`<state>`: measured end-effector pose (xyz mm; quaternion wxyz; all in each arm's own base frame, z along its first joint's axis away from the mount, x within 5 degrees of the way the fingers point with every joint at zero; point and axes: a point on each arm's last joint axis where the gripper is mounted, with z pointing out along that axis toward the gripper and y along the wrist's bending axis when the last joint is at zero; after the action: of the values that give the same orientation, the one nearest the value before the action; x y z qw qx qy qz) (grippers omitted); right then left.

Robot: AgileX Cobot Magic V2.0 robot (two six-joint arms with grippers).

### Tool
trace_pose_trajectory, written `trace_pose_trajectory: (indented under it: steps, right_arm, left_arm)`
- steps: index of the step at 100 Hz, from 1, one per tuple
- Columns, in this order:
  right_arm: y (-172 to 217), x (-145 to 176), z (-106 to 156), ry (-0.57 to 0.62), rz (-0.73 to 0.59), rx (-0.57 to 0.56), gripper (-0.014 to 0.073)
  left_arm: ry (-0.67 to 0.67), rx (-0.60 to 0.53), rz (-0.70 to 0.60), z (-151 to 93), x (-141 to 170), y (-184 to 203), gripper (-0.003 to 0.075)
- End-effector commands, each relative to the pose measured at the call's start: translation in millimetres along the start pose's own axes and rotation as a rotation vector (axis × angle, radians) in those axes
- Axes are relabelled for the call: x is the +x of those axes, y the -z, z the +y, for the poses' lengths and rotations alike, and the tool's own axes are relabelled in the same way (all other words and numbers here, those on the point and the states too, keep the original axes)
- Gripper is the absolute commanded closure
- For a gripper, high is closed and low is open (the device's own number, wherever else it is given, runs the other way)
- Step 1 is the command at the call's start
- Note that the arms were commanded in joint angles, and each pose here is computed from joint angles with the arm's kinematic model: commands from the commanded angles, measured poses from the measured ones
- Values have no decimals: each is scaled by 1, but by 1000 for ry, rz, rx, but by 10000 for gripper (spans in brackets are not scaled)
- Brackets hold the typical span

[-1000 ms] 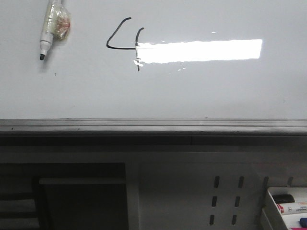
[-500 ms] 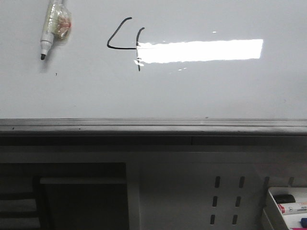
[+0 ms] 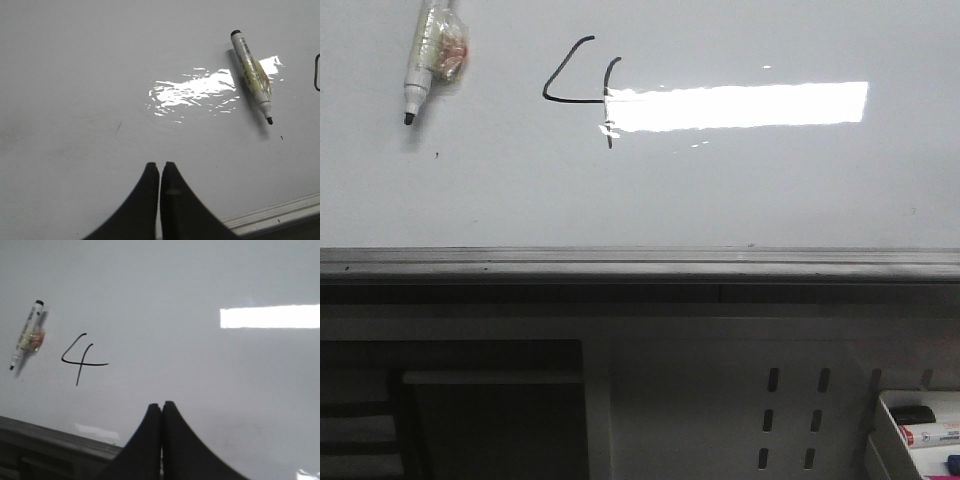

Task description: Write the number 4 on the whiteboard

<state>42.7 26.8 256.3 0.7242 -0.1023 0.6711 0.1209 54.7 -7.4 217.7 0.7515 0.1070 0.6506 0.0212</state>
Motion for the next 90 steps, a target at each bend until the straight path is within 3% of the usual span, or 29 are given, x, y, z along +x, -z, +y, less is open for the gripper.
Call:
trace_pose_trajectory:
  steps: [1, 4, 14, 23, 33, 51, 55, 90]
  right_arm:
    - [1, -9, -6, 130, -17, 77, 661]
    - [1, -8, -9, 172, -4, 108, 661]
    - [1, 1, -21, 132, -3, 231, 661]
    - [-1, 15, -26, 185, 31, 276, 661]
    - [-2, 30, -29, 208, 65, 287, 661]
    - [0, 51, -29, 255, 14, 291, 661]
    - [0, 55, -29, 241, 65, 289, 661]
    - [0, 52, -29, 249, 34, 293, 661]
  left_arm:
    - [12, -6, -70, -1, 1, 2, 741]
    - [12, -6, -70, -1, 1, 2, 741]
    - [12, -6, -70, -1, 1, 2, 741]
    - [12, -6, -70, -1, 1, 2, 741]
    - [12, -6, -70, -1, 1, 2, 741]
    - [12, -6, -70, -1, 1, 2, 741]
    - [12, -5, -68, -1, 1, 2, 741]
    - [12, -5, -68, -1, 1, 2, 741]
